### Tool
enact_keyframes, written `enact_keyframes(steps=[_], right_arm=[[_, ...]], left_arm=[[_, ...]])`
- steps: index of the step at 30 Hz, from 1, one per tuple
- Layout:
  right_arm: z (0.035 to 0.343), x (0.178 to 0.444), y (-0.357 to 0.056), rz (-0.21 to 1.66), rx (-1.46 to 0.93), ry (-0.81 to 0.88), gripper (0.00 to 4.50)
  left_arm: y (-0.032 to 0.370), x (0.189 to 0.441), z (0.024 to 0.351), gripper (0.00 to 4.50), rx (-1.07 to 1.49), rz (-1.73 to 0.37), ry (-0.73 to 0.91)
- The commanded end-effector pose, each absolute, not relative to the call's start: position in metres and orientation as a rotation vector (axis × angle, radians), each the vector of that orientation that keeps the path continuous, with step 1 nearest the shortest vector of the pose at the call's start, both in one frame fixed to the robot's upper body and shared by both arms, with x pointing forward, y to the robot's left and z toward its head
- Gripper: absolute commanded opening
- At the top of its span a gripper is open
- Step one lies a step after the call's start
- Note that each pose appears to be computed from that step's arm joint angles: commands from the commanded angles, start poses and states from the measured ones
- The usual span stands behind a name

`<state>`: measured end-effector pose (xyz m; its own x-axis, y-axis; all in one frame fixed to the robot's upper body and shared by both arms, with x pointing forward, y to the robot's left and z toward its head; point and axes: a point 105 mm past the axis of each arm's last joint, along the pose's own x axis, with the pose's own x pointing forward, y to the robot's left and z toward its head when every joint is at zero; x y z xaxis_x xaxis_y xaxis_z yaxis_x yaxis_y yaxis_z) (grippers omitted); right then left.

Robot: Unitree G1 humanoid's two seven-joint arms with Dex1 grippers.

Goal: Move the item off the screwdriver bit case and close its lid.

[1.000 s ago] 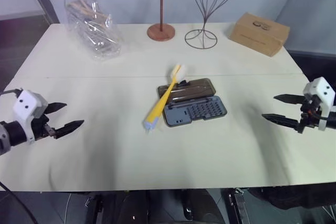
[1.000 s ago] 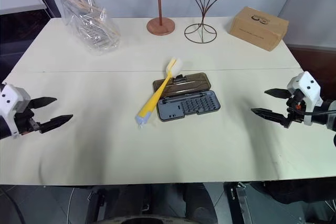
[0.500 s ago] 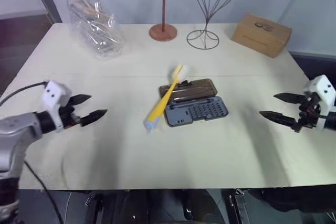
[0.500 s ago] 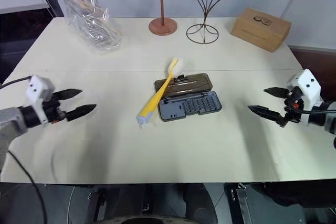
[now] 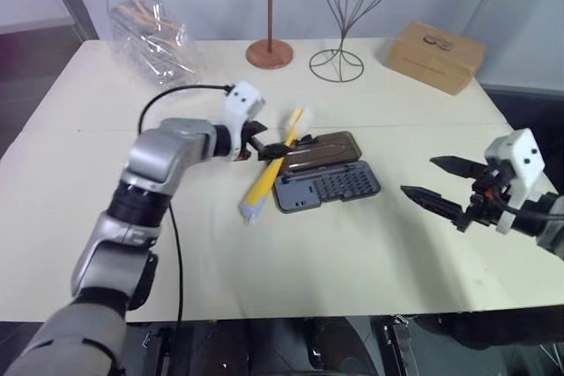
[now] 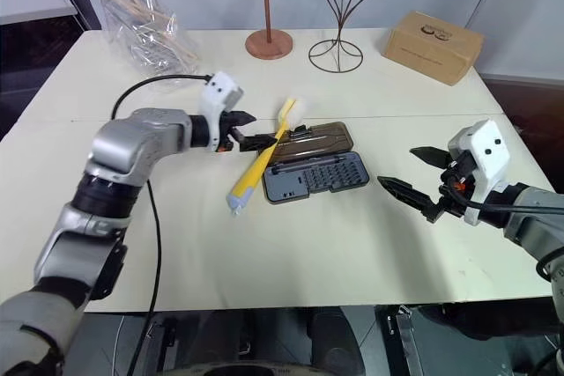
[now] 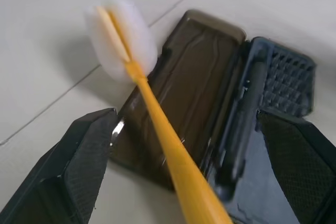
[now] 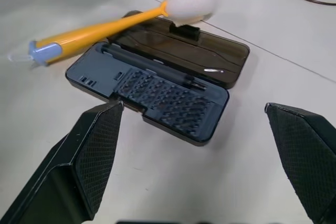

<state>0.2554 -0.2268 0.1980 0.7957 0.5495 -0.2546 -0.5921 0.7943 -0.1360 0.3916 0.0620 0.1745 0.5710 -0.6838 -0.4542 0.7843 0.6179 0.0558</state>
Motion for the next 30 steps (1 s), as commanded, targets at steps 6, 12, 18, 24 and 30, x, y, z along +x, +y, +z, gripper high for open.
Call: enact_keyframes(steps=[6, 12, 18, 24, 30], right_arm=[[0.215, 0.252, -0.230, 0.543, -0.218, 0.094, 4.50], [0.216, 0.251, -0.231, 0.534, -0.225, 0.085, 4.50], [0.215, 0.252, -0.228, 0.555, -0.237, 0.083, 4.50], [0.211, 0.257, -0.223, 0.591, -0.234, 0.098, 4.50], [0.208, 0.252, -0.211, 0.693, -0.239, 0.110, 4.50]], left_arm=[[0.045, 0.418, 0.159, 4.48, 0.317, -0.760, 0.541], [0.035, 0.418, 0.152, 3.21, 0.281, -0.783, 0.559], [0.059, 0.427, 0.158, 0.26, 0.274, -0.694, 0.562], [0.158, 0.436, 0.191, 0.23, 0.229, -0.431, 0.506], [0.276, 0.418, 0.166, 0.23, 0.199, -0.096, 0.574]])
